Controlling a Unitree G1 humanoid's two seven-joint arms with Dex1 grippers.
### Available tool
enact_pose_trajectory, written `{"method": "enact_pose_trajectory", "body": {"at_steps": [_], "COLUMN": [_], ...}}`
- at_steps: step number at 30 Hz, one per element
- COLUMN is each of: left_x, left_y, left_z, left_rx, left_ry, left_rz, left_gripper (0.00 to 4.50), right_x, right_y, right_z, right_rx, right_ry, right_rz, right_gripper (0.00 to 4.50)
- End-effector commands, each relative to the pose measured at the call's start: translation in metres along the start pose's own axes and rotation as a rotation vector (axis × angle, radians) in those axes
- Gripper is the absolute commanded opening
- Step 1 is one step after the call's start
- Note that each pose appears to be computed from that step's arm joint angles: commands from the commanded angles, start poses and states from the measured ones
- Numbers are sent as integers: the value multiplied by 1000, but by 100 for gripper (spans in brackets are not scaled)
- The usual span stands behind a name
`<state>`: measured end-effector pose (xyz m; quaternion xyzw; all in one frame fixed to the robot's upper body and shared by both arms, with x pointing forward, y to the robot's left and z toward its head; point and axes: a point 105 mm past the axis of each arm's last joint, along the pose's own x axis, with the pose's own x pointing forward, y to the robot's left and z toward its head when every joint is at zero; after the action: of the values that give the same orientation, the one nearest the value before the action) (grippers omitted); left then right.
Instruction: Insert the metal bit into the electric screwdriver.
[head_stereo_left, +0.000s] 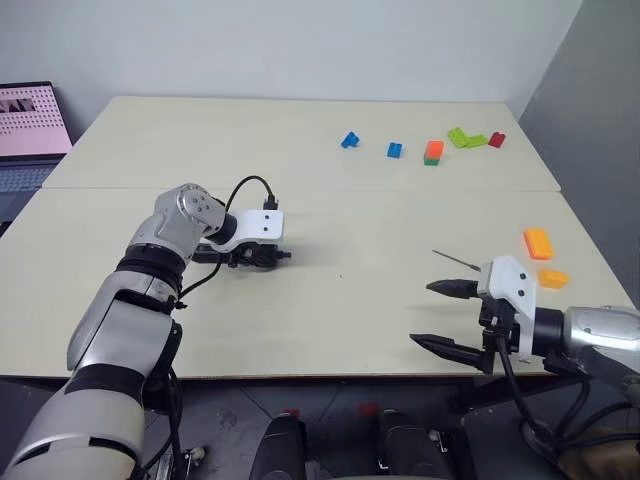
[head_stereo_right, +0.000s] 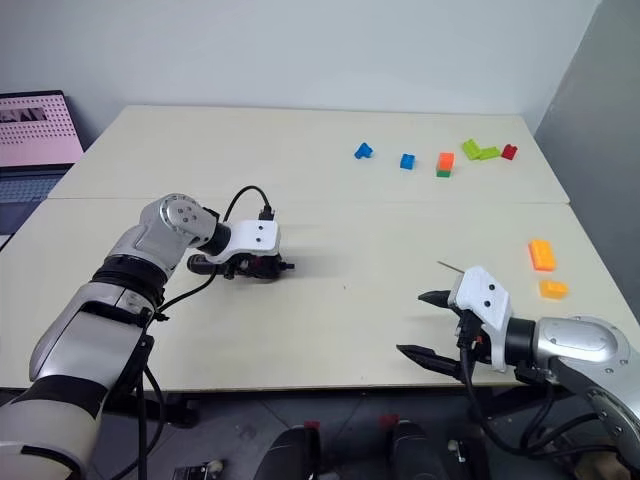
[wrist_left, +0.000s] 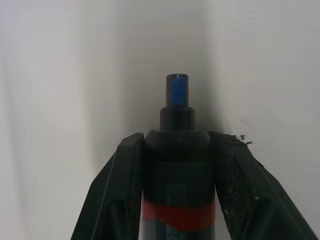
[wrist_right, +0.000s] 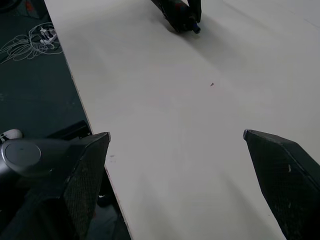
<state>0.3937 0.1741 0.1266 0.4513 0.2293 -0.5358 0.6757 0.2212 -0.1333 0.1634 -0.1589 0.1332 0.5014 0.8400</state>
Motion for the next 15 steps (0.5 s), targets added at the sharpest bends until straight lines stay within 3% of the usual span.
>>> {"method": "enact_pose_trajectory", "body": {"at_steps": [1,3,8,15], "left_x": [-15,-23,-25,-17], "left_y": [20,32,31,31], "left_z": [54,86,132,170], "left_rx": [-19,-91,-147,-247], "left_ry": [-254,-407,-609,-871], "left_rz": [121,210,280,497], "left_gripper": [164,164,164,164], "right_x": [-9,-12,-13,-6], "right_y": [1,-2,-11,-19], "right_z": [15,20,27,52], "right_rx": [-48,-60,-86,-142], "right_ry": [-33,-45,-52,-139], "right_rz": [4,1,-6,0], "right_gripper": [450,450,450,450]}}
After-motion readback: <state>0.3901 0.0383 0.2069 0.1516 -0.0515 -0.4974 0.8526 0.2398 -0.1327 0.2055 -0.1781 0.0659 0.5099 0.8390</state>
